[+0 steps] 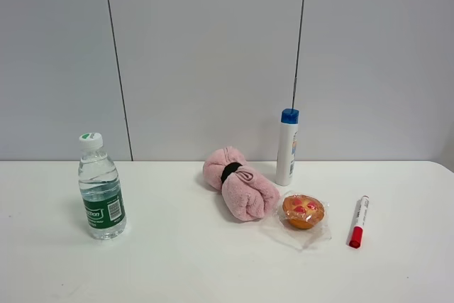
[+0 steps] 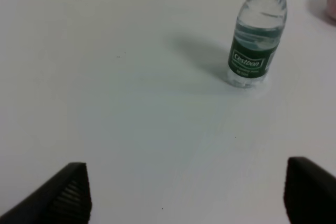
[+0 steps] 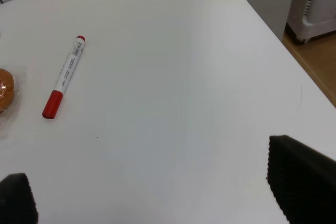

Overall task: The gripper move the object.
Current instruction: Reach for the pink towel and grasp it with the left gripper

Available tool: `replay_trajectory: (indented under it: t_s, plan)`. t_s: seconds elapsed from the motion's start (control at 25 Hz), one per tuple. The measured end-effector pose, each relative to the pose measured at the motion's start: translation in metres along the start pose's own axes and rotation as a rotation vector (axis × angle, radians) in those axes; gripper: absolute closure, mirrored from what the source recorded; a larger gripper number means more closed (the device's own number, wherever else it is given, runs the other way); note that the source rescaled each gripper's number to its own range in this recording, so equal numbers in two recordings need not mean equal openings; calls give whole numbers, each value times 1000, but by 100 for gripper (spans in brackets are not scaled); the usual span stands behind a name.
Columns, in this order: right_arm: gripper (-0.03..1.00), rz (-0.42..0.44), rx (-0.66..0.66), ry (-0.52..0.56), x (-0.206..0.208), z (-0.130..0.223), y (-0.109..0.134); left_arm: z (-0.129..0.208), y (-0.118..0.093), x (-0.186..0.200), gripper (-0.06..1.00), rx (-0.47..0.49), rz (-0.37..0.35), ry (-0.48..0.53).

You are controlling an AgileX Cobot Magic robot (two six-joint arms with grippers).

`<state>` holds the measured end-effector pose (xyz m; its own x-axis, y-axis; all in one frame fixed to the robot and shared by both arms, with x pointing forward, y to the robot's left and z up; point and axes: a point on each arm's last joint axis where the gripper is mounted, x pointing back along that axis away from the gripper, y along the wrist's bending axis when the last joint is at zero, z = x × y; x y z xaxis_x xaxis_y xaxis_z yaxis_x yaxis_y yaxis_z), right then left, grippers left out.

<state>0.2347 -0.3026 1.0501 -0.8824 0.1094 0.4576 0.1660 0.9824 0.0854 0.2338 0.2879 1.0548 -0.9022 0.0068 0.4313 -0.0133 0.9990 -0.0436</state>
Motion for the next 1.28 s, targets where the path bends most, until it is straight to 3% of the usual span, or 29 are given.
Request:
replay_trajectory:
  t_s: [0.04, 1.28]
  plan:
    - [-3, 0, 0, 0, 0, 0, 0, 0, 0, 0, 30, 0, 0, 0]
    - [-3, 0, 0, 0, 0, 0, 0, 0, 0, 0, 30, 1, 2, 0]
